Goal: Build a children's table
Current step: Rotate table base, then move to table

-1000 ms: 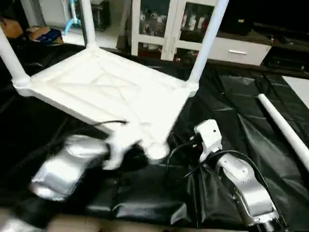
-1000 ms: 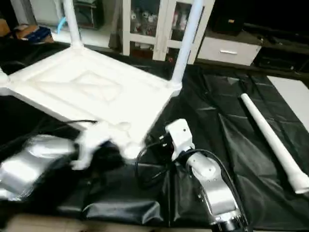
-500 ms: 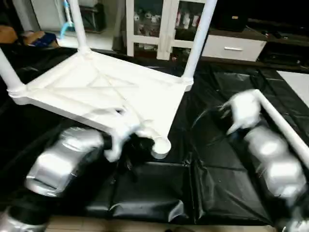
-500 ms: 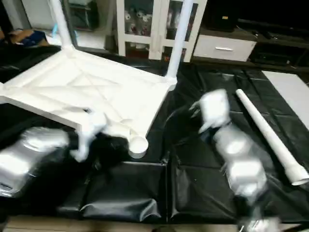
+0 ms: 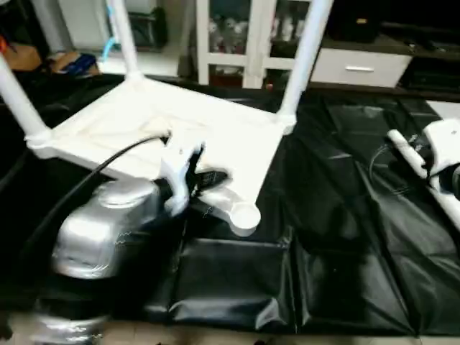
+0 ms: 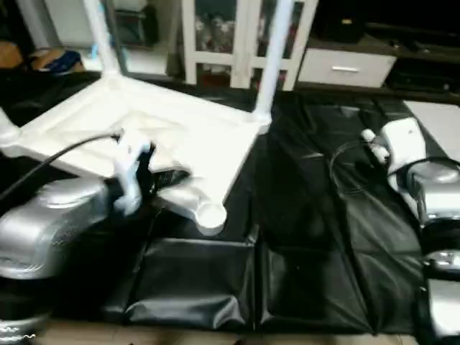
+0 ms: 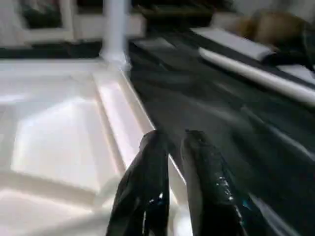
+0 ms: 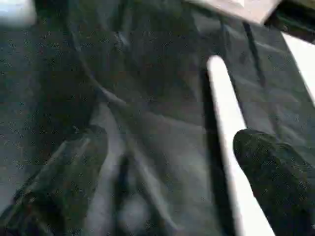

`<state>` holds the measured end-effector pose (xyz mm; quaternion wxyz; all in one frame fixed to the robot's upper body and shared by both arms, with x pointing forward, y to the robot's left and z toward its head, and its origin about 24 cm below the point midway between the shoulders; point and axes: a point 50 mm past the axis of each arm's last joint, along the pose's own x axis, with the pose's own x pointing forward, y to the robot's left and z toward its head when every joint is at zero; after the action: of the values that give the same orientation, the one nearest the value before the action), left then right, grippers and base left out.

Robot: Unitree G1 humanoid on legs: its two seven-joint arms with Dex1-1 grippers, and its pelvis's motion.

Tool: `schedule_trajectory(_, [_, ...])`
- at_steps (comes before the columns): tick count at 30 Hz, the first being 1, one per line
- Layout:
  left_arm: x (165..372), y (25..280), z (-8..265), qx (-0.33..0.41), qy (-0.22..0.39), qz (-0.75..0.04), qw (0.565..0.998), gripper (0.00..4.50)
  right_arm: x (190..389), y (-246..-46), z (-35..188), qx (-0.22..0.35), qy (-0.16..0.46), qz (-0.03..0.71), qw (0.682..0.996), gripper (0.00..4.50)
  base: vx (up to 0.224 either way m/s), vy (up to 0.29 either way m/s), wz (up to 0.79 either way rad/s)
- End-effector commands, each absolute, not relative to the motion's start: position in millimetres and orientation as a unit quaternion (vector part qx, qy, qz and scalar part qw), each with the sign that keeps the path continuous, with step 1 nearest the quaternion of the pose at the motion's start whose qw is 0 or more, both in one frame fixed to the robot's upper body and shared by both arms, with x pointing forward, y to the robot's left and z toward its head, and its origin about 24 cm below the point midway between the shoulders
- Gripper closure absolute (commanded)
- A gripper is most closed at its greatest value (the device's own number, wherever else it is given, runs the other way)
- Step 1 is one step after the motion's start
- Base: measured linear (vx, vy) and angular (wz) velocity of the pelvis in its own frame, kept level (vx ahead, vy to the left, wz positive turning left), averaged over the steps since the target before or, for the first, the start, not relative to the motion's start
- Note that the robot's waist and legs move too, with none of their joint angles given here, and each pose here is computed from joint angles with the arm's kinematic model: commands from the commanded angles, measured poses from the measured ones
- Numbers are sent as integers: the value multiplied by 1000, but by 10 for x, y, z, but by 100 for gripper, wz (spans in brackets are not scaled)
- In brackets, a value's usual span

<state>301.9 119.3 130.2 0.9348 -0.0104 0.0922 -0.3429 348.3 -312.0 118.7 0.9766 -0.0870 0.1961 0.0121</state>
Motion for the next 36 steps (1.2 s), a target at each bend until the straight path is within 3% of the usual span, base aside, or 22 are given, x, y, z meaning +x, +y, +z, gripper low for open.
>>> schedule_trajectory(1, [2968,1348,1247,8,55,-260,964,381,3482,-2888,1320,-88,95,14,991,2,0,0,0])
schedule_trajectory(2, [2965,1349,1245,8,55,-260,964,381,3481,-2883,1321,-89,94,15,992,2,0,0,0])
schedule_trajectory(4, [2804,1391,1138,14,62,-219,974,381,3322,-2529,1227,-68,58,44,995,2,0,0,0])
schedule_trajectory(5, [2797,1392,1133,14,63,-217,974,381,3312,-2513,1220,-66,57,46,995,2,0,0,0])
schedule_trajectory(6, [2760,1415,1086,4,65,-192,979,381,3209,-2341,1143,-60,49,64,995,2,0,0,0])
schedule_trajectory(10, [2753,1436,954,-16,76,-134,988,381,3021,-2046,959,-31,44,82,995,2,-2,-29,5])
schedule_trajectory(15, [2825,1371,896,-34,76,-94,992,381,2991,-1952,851,-19,58,72,996,2,0,-151,12])
schedule_trajectory(32, [2872,1298,913,24,54,-77,995,381,3042,-1877,1046,-20,36,78,996,2,-49,-230,-3])
schedule_trajectory(34, [2870,1302,923,-17,57,-82,995,381,3048,-1869,1064,-18,35,81,996,2,-132,-345,-7])
schedule_trajectory(36, [2873,1350,970,-6,46,-75,996,381,3046,-1855,1081,-9,36,89,995,2,-107,-189,-10])
